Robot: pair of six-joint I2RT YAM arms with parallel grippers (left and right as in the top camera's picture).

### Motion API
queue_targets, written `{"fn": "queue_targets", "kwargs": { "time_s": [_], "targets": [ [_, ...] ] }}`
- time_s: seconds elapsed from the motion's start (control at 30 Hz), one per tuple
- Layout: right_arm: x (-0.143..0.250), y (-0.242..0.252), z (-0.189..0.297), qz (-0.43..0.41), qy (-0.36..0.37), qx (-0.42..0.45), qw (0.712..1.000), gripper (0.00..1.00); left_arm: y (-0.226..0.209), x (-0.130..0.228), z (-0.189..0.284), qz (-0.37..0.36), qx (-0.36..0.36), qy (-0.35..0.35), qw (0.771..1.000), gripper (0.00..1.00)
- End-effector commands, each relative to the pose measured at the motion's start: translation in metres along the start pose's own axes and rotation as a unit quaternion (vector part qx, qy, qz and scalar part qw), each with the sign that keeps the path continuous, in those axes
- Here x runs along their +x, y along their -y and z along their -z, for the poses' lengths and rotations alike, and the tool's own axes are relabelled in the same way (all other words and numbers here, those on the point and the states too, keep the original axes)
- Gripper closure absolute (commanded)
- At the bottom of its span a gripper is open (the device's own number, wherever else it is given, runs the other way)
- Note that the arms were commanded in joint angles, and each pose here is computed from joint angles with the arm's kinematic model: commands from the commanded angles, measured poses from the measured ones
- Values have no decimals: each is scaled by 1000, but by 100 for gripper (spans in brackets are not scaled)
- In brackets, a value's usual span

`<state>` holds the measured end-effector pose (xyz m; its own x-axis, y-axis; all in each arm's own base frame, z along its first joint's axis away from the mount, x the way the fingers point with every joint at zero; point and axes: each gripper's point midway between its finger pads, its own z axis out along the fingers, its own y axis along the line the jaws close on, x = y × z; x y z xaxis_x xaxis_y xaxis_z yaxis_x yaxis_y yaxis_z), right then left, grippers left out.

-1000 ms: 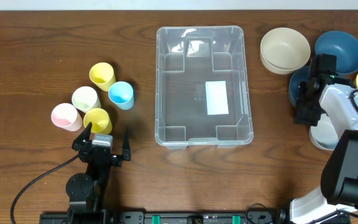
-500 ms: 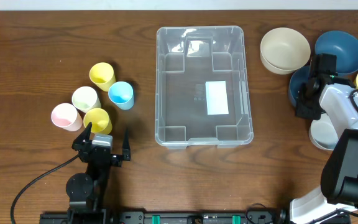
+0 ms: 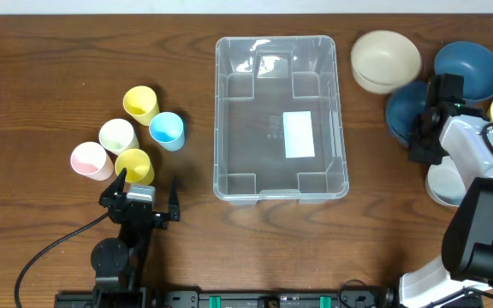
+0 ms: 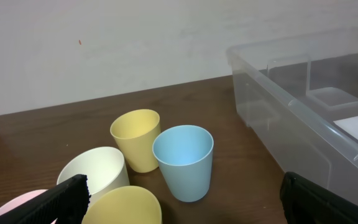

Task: Pack container
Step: 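Move the right gripper to the dark teal bowl and grasp its rim, then lift the teal bowl and lower it into the clear container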

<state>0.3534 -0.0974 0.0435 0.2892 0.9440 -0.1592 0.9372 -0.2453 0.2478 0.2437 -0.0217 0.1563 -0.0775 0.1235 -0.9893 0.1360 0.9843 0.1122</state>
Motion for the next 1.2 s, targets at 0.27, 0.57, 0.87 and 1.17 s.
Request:
{"fn": "queue_targets", "kwargs": {
  "time_s": [0.27,0.57,0.87,1.17],
  "targets": [
    [1,2,-2,4,4,6,1000,98,3,15,-1,-2,8,-21,1000,2],
    [2,-15,37,19,-22,-52,998,98,3,15,-1,-2,8,-21,1000,2],
    [-18,-57,187,105,-8,-300,948,98,3,15,-1,-2,8,-21,1000,2],
    [62,-49,306,252,-80,-482,835,98,3,15,-1,-2,8,-21,1000,2]
  ]
}}
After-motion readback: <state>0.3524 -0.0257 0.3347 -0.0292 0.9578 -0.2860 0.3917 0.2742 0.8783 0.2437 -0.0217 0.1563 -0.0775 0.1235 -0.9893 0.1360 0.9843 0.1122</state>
